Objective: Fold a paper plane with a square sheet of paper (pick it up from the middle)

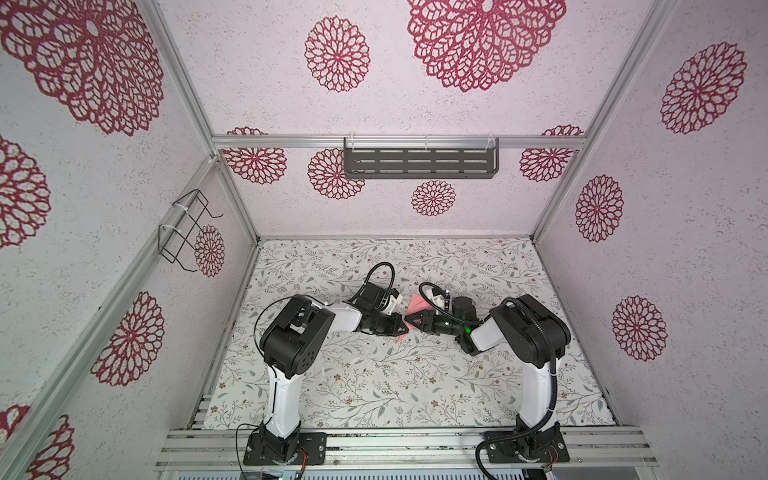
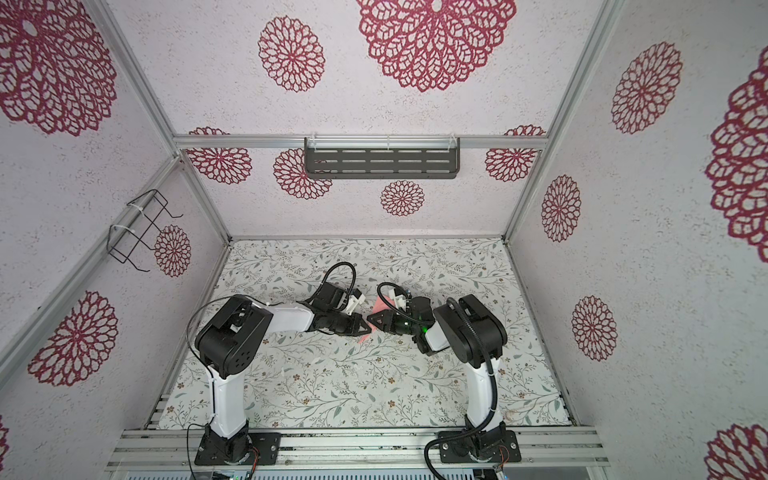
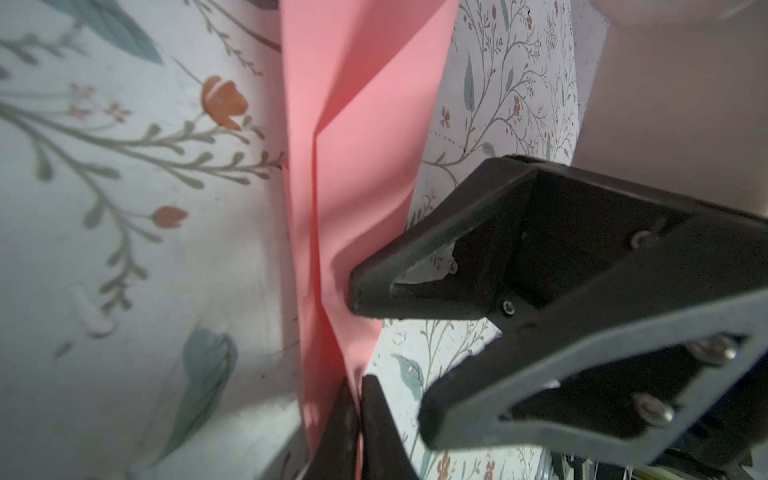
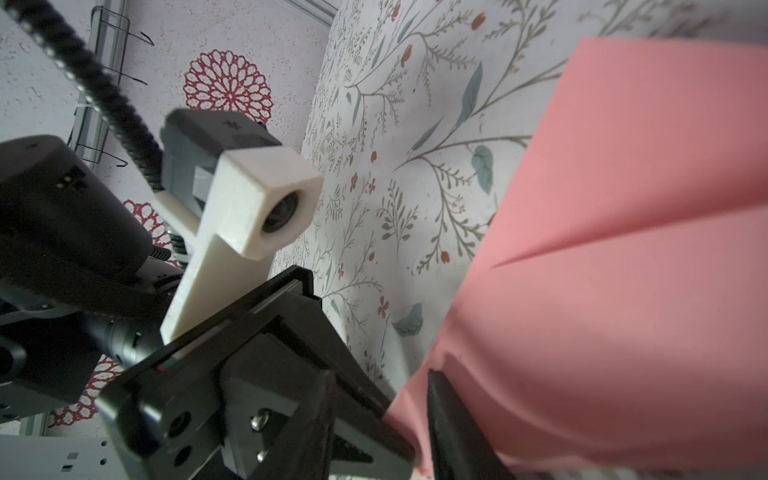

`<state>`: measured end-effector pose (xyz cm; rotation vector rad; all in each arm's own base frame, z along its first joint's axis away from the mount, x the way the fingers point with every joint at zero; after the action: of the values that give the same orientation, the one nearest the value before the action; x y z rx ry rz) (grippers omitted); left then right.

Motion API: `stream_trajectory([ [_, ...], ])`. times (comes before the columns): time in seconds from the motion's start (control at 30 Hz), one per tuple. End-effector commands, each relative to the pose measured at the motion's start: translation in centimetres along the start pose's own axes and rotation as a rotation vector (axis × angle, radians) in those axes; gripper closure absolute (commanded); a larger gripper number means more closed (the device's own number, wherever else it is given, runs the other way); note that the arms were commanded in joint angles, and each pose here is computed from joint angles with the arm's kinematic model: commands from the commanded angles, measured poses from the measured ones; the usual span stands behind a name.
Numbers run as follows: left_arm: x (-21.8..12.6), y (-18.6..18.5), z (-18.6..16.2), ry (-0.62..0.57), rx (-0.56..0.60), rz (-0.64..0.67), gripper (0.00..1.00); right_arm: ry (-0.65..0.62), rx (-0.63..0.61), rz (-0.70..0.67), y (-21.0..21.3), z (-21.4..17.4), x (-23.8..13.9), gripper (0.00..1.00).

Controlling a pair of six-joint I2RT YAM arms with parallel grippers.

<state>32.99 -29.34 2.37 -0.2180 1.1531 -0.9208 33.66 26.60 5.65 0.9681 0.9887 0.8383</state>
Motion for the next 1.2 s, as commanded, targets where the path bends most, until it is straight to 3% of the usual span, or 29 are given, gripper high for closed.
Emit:
stream_trajectory([
  [0.0, 0.6, 7.2, -8.8, 0.260, -0.207, 0.309, 0.92, -0.033, -0.014, 0.005, 0.3, 1.1, -0.2, 0.60],
  [0.37, 0.7, 7.3, -9.1, 0.275, -0.219, 0.307, 0.89, -0.055, 0.037, -0.029, -0.9, 1.9, -0.6, 0.59],
  [0.67, 0.8, 7.3, -9.2, 0.277, -0.232, 0.305, 0.91, -0.041, -0.038, 0.084, 2.5, 2.2, -1.4, 0.58],
  [0.87, 0.9, 7.6, -9.5, 0.272, -0.245, 0.300, 0.91, -0.061, -0.084, 0.026, 1.9, 1.5, -2.9, 0.57],
  [1.17, 1.0, 7.7, -9.6, 0.268, -0.263, 0.289, 0.91, -0.004, -0.067, 0.028, 1.1, 1.5, -1.5, 0.58],
])
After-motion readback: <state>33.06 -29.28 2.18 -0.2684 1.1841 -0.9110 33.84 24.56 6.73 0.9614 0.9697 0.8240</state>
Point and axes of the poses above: each gripper's point midway between its finger pads, its own x axis out along the fingers, its own y axis along the line the jaws close on, z = x × y, the point moved 3 cm from there along -x, back along the fingers, and after that the axes turned 11 degrees about x, right-handed, at the moved point
